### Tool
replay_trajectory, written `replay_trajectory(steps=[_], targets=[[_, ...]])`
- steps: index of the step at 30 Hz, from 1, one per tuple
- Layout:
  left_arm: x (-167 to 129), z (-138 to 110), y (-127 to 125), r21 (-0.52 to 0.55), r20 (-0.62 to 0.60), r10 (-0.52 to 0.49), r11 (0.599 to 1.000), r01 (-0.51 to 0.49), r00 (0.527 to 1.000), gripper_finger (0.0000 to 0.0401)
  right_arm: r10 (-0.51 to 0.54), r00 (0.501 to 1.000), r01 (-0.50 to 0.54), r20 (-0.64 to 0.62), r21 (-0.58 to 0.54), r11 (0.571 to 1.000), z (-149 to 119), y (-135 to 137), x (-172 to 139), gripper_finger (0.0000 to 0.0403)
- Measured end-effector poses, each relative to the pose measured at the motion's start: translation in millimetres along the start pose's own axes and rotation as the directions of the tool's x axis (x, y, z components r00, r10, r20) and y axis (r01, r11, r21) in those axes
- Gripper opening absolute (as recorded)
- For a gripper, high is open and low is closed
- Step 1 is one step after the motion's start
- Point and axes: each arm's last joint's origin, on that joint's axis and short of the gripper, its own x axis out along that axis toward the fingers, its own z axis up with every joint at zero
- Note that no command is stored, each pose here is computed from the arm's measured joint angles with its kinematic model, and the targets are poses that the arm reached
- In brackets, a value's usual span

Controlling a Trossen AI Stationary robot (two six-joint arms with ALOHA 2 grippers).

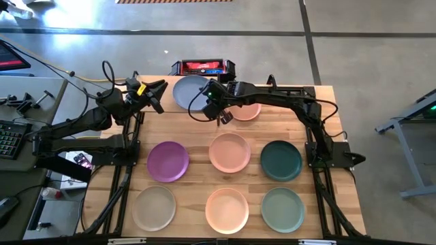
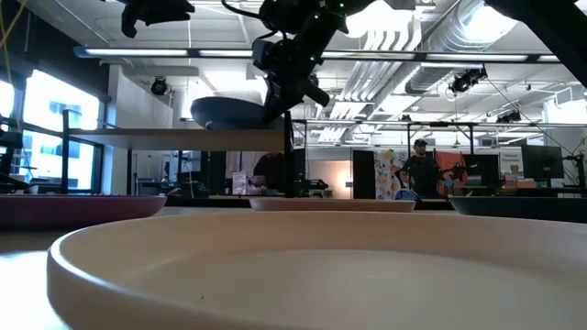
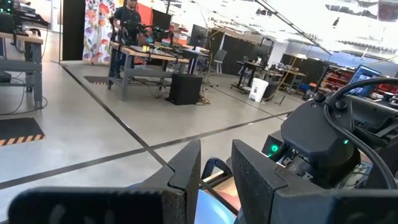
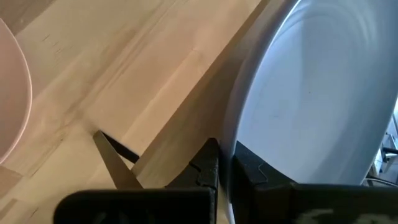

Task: Place and stack plates onto a shelf
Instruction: Put the light blue plate on the shelf

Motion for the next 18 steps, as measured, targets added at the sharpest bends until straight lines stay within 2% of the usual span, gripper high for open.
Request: replay_trajectory(steps=[11,18], targets=[[0.0,0.0,0.0,0.0,0.0,0.0,1.0,0.0,1.0,0.0078,0.0,1.0,0.001,-0.02,0.023,1.0,0.0,1.0,0.0,0.0002],[0.0,0.0,0.0,0.0,0.0,0.0,1.0,0.0,1.0,0.0078,0.001,0.999,-0.001,-0.038,0.02,1.0,0.8,2.5,-0.3,0.0035]])
